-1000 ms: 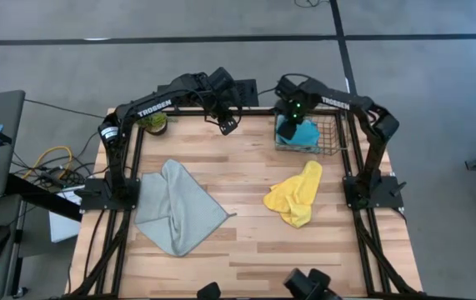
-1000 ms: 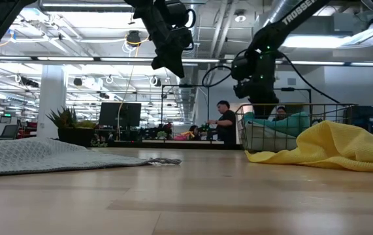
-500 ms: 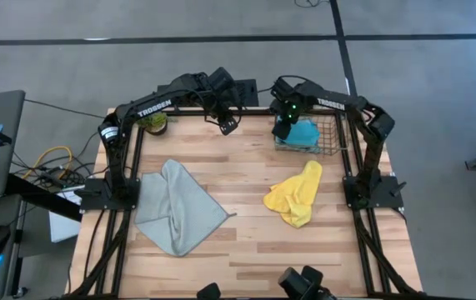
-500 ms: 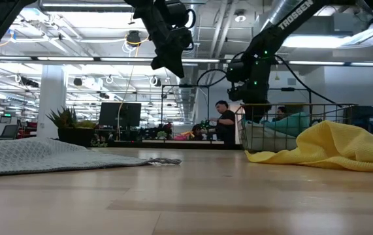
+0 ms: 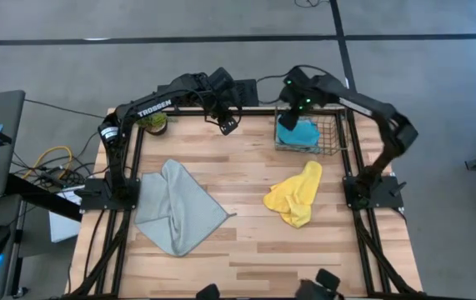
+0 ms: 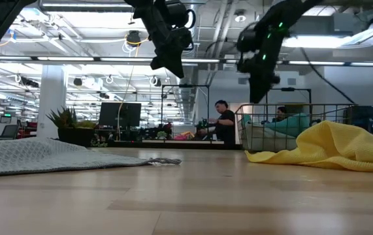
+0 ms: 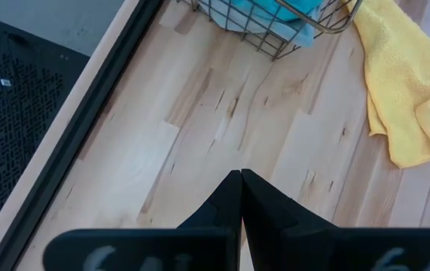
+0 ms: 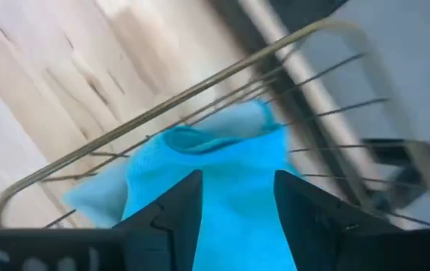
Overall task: Fold microfiber towels
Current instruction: Fold the yellow microfiber cloth
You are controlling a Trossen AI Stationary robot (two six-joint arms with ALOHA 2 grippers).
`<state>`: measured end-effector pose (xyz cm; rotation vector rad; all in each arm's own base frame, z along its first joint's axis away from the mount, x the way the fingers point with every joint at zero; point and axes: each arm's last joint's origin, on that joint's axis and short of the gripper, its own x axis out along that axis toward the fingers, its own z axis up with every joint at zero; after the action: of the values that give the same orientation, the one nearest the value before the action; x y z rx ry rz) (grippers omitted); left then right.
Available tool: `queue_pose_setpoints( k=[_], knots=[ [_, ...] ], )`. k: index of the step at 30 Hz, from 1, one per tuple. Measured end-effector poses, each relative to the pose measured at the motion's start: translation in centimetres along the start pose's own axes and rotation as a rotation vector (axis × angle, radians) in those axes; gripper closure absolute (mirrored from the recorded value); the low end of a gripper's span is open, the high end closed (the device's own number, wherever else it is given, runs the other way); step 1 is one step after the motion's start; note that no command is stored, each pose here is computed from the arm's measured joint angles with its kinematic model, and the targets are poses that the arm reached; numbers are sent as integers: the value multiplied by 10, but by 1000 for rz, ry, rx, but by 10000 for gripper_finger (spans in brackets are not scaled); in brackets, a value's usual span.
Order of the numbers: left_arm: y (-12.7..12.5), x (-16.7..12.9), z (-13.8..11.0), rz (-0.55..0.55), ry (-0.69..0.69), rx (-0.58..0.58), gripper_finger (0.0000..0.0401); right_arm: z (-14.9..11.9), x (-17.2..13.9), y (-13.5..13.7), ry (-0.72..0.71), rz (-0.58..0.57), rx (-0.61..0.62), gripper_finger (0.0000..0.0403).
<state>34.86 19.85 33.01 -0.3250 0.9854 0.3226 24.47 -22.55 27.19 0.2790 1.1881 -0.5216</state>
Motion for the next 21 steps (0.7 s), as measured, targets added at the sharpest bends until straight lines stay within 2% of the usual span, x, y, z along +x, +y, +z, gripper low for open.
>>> queue_pose_setpoints(
  k=[2, 6, 11, 15, 19, 21],
  knots=[
    [-2, 0, -1, 0, 5, 3, 401, -4, -25, 6, -61, -10, -31, 216],
    [-10, -8, -5, 19, 32, 12, 401, -17, -73, 32, -167, -3, -203, 216],
    [-25, -20, -14, 22, 97, -12, 401, -45, -113, 63, -176, 70, -310, 216],
    [-47, -20, -17, -12, 107, 35, 401, -67, -125, 90, -74, 152, -294, 216],
    [-77, -18, -19, -153, 104, 171, 401, -85, -133, 118, 27, 211, -250, 217],
    [-92, -12, -20, -183, 78, 247, 401, -91, -136, 132, 60, 230, -220, 217]
  ],
)
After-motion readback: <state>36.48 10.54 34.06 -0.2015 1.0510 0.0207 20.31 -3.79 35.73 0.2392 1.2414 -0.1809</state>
